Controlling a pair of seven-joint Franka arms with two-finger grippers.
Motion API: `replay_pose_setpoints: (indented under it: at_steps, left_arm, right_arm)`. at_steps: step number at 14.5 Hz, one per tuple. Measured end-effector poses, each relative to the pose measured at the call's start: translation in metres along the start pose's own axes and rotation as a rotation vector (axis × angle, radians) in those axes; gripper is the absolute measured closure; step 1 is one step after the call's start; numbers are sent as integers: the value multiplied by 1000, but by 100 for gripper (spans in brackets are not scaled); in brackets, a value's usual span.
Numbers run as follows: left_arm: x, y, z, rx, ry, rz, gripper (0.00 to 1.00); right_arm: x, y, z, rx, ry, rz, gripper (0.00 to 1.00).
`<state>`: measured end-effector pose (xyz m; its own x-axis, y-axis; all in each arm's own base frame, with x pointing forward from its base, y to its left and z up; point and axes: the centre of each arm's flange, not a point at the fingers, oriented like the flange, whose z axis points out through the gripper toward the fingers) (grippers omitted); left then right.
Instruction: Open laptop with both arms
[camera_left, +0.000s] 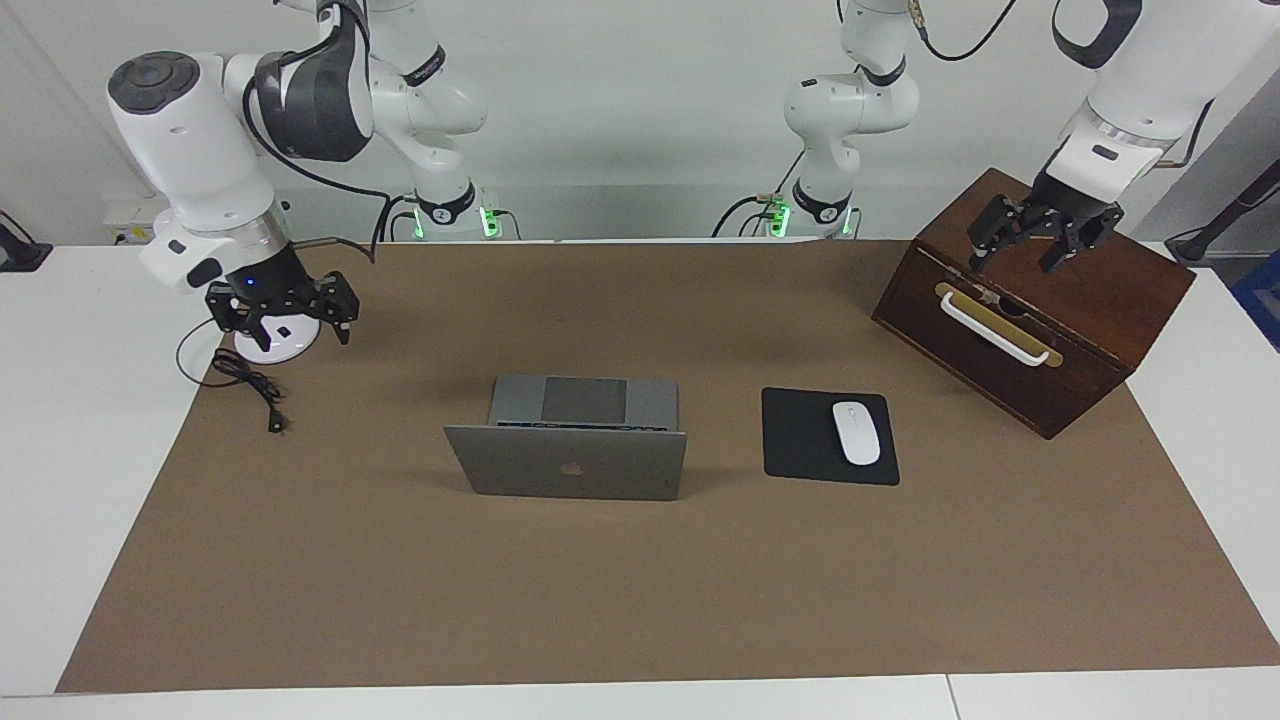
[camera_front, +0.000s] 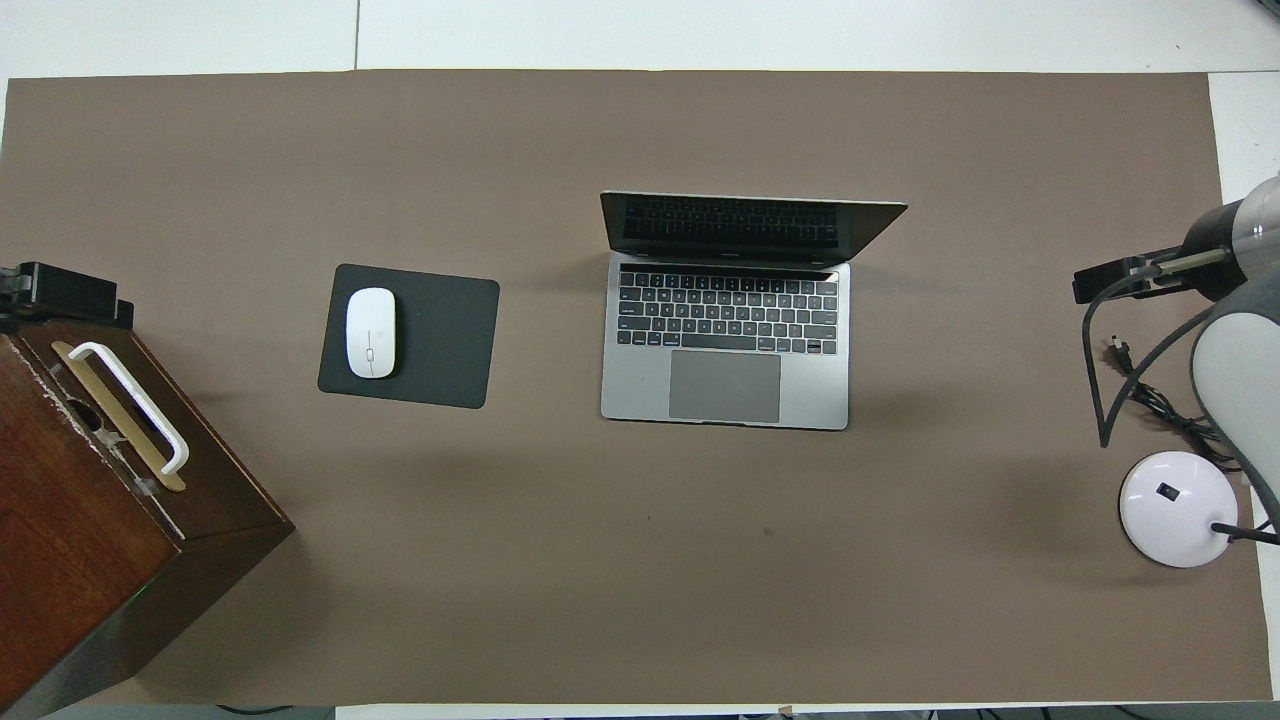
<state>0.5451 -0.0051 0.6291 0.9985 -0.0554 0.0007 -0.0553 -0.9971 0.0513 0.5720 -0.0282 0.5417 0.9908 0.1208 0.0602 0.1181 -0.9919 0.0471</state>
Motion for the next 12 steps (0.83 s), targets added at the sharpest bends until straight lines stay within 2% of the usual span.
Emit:
replay_pose_setpoints:
  at_steps: [12]
  left_arm:
    - [0, -1, 0, 0, 0, -2, 0]
  right_arm:
    - [2, 1, -20, -7, 37, 2, 0]
